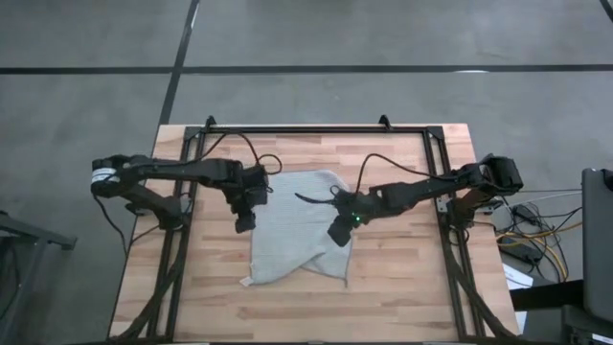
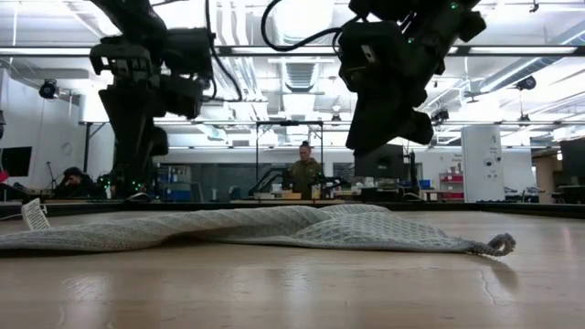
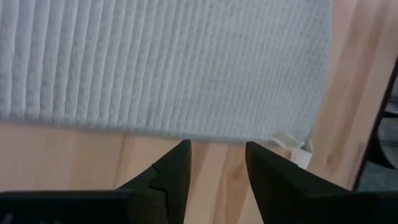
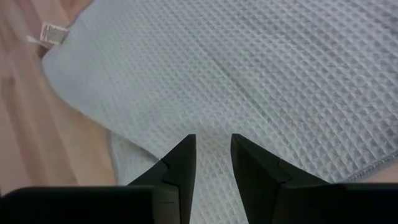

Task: Fold microfiber towels
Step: Prepare the microfiber cloth on the table

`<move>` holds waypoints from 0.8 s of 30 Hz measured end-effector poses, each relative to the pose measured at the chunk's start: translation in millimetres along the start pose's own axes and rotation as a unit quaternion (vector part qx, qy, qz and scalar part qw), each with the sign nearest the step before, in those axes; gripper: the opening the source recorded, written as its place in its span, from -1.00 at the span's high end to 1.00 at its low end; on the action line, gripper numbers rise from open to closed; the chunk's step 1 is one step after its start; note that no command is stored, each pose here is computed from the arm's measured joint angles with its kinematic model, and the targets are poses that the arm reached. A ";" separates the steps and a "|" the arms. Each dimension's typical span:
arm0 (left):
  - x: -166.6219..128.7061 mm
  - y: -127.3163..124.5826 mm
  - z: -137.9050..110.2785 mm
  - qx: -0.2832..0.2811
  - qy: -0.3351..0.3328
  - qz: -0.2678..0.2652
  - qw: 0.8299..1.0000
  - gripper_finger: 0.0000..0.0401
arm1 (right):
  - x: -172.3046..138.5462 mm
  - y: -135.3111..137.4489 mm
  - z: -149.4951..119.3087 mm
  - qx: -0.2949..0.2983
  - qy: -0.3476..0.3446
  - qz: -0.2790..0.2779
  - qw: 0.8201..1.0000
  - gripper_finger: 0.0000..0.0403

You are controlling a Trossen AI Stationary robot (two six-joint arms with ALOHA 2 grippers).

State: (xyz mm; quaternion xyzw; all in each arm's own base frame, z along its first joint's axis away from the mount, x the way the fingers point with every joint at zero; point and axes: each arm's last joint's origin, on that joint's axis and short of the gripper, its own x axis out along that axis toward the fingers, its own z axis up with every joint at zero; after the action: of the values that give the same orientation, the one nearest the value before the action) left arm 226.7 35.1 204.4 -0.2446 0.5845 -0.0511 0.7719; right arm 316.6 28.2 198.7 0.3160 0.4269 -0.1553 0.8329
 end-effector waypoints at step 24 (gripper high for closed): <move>-6.5 -78.4 -23.3 0.048 -0.135 0.101 0.985 0.36 | -3.1 25.4 -27.5 0.076 0.010 0.015 0.997 0.66</move>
State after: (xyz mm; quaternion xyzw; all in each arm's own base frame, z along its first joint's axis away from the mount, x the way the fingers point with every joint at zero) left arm 219.3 -38.6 239.8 -0.1519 0.4933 0.0322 0.8559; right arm 311.3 65.4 199.2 0.3865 0.4174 -0.1719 0.8043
